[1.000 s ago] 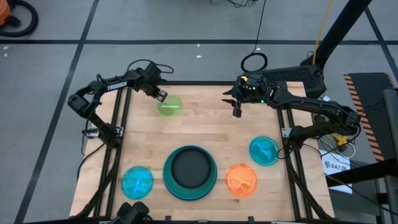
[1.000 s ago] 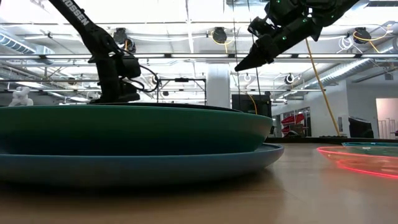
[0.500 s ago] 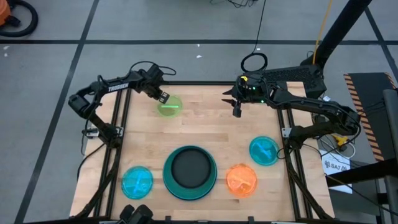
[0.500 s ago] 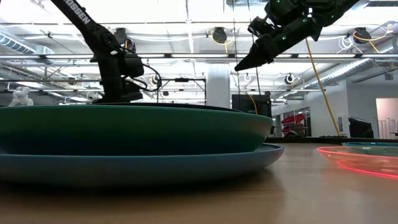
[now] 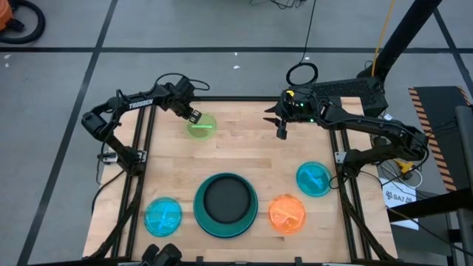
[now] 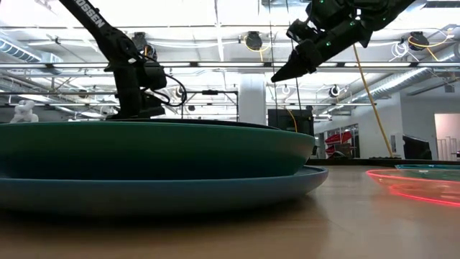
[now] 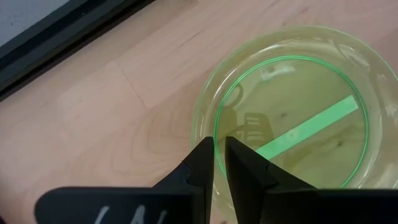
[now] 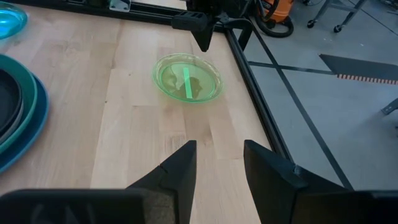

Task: Stack plastic plates
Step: Stack the light green plate on top of the black plate

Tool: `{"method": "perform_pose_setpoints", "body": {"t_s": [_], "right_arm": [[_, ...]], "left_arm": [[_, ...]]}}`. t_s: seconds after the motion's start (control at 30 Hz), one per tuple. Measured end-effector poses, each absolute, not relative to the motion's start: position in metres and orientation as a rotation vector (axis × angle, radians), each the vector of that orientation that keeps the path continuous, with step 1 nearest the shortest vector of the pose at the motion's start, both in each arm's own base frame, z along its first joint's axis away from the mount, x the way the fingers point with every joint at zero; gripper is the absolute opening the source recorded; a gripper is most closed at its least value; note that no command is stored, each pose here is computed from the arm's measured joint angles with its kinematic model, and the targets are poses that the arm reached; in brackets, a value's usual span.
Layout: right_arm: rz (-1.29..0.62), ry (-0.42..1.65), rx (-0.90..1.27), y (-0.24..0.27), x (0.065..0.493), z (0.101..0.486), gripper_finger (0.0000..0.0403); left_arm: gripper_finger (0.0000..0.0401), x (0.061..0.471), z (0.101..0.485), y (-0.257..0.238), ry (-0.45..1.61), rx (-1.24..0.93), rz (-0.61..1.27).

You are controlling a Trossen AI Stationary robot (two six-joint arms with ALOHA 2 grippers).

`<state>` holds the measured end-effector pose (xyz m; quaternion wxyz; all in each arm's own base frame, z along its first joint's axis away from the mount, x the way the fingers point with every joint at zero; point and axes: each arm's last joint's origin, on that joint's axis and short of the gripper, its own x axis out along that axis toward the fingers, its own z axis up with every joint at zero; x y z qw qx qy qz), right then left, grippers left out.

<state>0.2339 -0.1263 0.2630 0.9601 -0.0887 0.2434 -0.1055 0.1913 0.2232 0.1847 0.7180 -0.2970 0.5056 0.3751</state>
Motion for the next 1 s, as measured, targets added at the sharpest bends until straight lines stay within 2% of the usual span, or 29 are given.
{"method": "perform_pose_setpoints", "body": {"t_s": [0.3, 0.5, 0.77, 1.0], "right_arm": [[-0.214, 0.493, -0.178, -0.126, 0.234, 0.263, 0.0125], [-0.214, 0.493, -0.176, -0.126, 0.234, 0.263, 0.0125], [-0.214, 0.493, -0.176, -0.126, 0.234, 0.263, 0.0125], [-0.214, 0.493, -0.176, -0.126, 0.234, 0.263, 0.0125]], "left_arm": [[0.0048, 0.188, 0.181, 0.220, 1.174, -0.706, 0.843], [0.0047, 0.185, 0.179, 0.222, 1.203, -0.663, 0.994], [0.0047, 0.183, 0.179, 0.223, 1.208, -0.675, 0.988], [0.0047, 0.180, 0.178, 0.223, 1.204, -0.737, 0.894]]}}
